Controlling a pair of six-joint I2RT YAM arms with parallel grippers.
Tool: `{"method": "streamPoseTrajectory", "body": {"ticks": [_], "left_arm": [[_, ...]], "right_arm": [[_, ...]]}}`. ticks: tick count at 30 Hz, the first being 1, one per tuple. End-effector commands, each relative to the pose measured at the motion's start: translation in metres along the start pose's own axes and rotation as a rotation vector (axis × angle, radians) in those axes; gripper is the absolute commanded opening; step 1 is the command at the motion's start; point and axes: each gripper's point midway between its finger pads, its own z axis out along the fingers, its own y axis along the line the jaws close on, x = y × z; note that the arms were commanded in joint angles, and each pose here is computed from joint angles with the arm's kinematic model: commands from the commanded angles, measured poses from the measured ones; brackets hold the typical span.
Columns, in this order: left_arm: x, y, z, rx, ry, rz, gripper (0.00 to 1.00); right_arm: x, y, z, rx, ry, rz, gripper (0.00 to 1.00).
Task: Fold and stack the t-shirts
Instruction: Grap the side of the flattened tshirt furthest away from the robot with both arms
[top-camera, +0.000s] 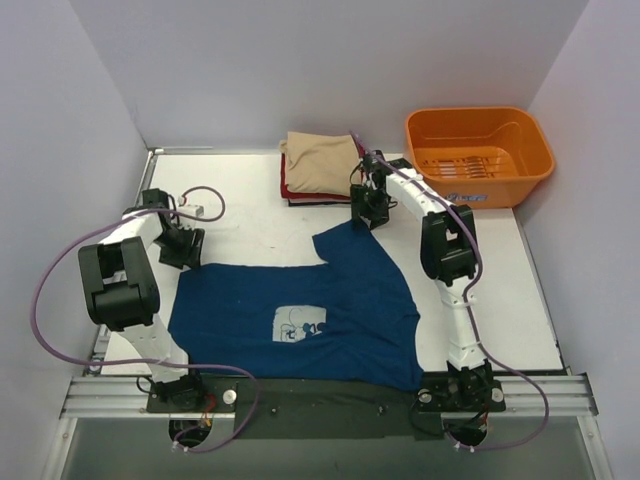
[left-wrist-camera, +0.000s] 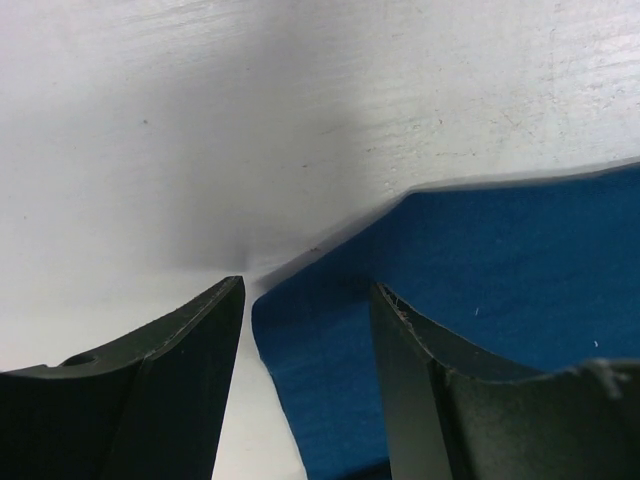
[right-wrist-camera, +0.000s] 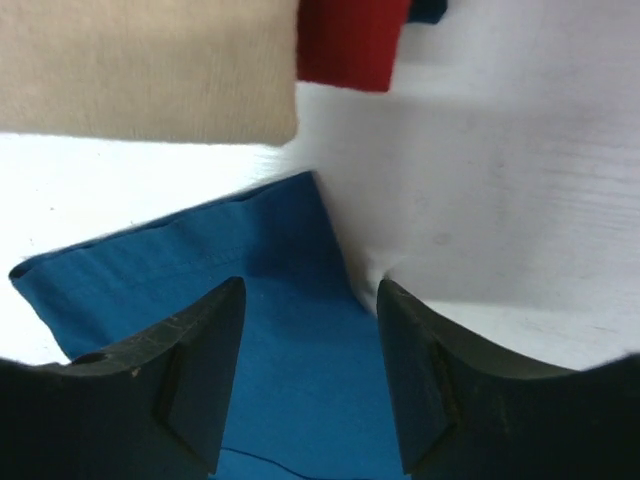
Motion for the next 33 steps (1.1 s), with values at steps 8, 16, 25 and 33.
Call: {"method": "streamPoseTrajectory", "body": {"ticks": [8,16,25,33], "left_arm": [[0.023,-0.037,0.004,0.262,0.086,0.094,0.55],[0.007,-0.047,-0.017,0.294,-0.016,0.154,0.0],[-0.045,-0.043,-0.06,0.217,-0.237,0.228,0.0],[-0.012,-0.048,-0.07,0.206,-0.199,0.353,0.0]], "right_arm": [[0.014,0.029,-0.003,-0.159,0.07,0.021,0.02],[-0.032,0.039,-0.08,-0.24,-0.126,-0.029,0.0],[-0.049,0.036,-0.148,-0.309,-0.256,-0.085,0.0],[0.029,0.044,-0.18,-0.391,-0.19,-0.194,0.0]]}}
